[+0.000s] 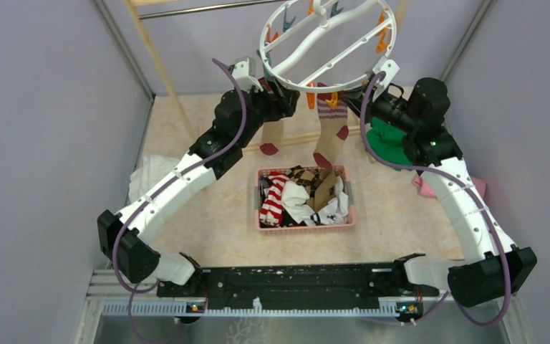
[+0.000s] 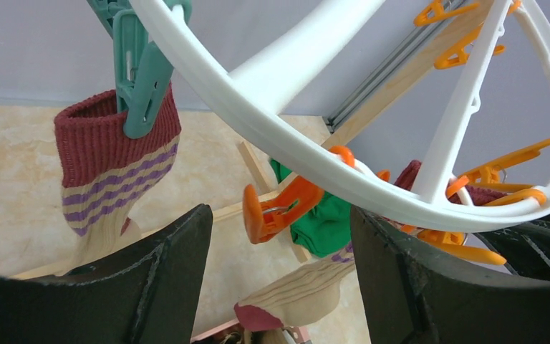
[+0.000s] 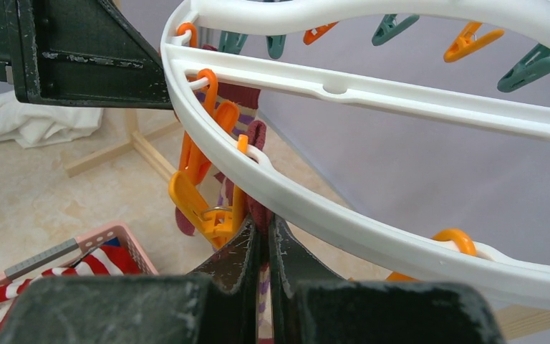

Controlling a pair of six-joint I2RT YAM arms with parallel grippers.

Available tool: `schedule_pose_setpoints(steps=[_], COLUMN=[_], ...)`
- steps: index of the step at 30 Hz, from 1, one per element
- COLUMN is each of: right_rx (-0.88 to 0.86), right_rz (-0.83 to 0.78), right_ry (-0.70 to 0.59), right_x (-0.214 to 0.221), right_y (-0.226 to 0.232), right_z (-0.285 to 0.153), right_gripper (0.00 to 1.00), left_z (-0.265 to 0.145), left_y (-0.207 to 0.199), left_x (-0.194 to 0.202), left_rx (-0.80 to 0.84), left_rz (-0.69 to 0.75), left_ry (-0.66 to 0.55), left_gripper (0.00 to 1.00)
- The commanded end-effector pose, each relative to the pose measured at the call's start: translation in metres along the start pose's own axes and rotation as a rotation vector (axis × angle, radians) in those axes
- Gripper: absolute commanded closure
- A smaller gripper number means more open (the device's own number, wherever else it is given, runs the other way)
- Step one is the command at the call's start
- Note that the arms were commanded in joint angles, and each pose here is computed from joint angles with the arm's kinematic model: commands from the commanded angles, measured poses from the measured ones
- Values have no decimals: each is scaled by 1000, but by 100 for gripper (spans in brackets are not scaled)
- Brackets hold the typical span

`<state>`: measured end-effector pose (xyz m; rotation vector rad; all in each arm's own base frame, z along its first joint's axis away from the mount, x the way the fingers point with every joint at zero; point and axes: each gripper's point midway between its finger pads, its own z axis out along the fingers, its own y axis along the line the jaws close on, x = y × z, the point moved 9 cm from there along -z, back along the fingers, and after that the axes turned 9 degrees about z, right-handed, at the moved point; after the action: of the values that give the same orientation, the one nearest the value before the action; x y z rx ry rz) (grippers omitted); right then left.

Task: Clip the socks to the hanger
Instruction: Open the clamp at the hanger.

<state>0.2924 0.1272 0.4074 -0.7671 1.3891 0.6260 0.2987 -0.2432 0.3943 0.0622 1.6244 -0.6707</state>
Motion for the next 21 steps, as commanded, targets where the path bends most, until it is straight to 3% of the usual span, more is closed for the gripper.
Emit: schedule_pose_setpoints(steps=[1, 21], right_rx=[-12, -9], right_rz=[-40, -37], right_ry=[-69, -64], right_x=[-23, -21], right_y=[3, 4], right_z=[2, 2], right_gripper=[100, 100], left_z=[2, 7], left_y=[-13, -11], left_x=[-23, -23], left_rx=[1, -60], left_rz=[-37, -48], left_ry=[-107, -189], left_gripper=[23, 27])
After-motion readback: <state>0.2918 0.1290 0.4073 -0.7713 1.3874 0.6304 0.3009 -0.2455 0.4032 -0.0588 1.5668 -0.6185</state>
